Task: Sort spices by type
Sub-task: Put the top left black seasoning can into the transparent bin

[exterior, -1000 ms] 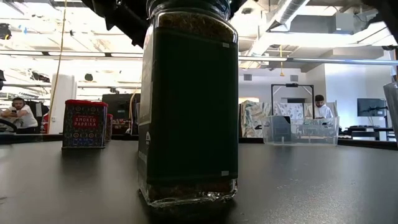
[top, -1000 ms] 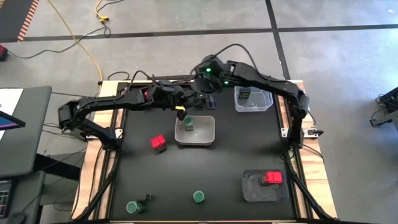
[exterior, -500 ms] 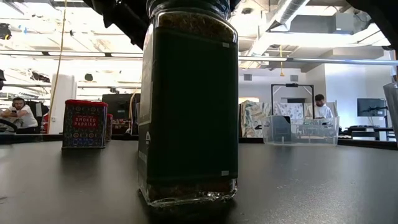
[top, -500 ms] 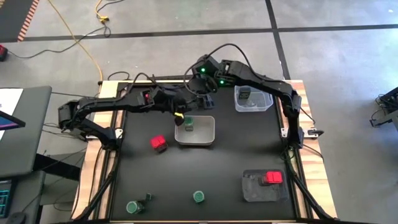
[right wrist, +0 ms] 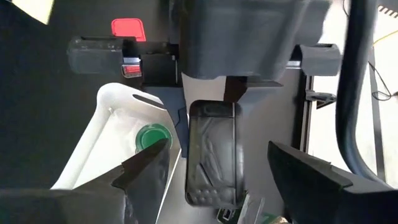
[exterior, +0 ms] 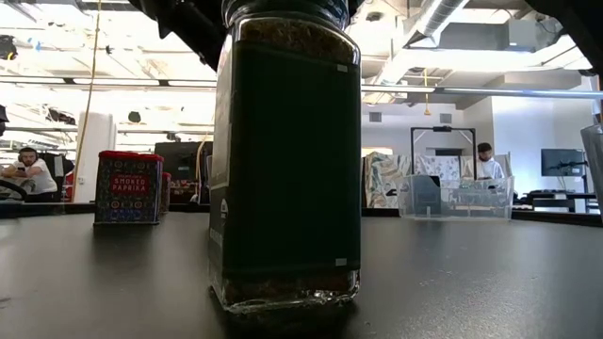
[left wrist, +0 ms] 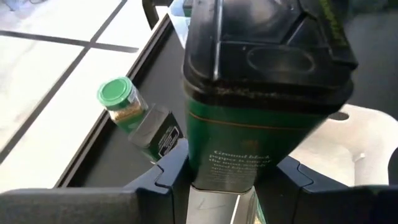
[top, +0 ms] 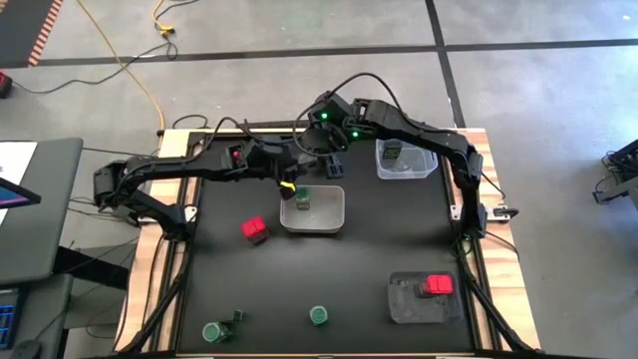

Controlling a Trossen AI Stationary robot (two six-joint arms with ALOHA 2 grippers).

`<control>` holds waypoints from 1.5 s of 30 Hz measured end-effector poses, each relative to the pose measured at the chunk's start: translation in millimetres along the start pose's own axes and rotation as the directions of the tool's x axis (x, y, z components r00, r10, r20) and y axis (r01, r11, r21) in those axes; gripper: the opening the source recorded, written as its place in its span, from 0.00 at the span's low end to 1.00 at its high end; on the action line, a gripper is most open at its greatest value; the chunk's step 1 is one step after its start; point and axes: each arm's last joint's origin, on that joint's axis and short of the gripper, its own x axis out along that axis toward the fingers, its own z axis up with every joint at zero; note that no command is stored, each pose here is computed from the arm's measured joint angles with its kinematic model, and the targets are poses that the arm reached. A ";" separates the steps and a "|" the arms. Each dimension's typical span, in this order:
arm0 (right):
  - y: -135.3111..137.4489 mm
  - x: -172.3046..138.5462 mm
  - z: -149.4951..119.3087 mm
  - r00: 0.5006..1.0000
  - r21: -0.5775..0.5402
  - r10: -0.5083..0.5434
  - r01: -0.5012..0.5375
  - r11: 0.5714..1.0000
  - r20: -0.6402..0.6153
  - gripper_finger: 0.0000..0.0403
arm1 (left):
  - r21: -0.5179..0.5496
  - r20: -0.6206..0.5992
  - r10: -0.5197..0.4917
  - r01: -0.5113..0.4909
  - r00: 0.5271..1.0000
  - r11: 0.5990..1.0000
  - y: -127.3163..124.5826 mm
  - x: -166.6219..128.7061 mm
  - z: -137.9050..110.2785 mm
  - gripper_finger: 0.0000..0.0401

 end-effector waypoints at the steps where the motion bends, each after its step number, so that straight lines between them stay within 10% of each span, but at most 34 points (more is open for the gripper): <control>1: 0.1 0.0 0.2 1.000 -0.001 0.000 0.000 1.000 0.001 0.75 | -0.001 0.007 0.000 0.000 1.000 1.000 0.2 -0.8 2.2 0.33; 33: 0.4 0.7 1.0 1.000 -0.002 -0.005 0.005 1.000 0.004 0.39 | -0.030 0.020 0.004 -0.003 1.000 1.000 1.4 -4.0 9.6 0.33; 45: -0.7 0.4 -0.2 1.000 0.001 -0.006 0.006 1.000 0.000 0.41 | -0.061 0.028 0.002 0.000 1.000 0.998 1.4 -3.5 10.3 0.33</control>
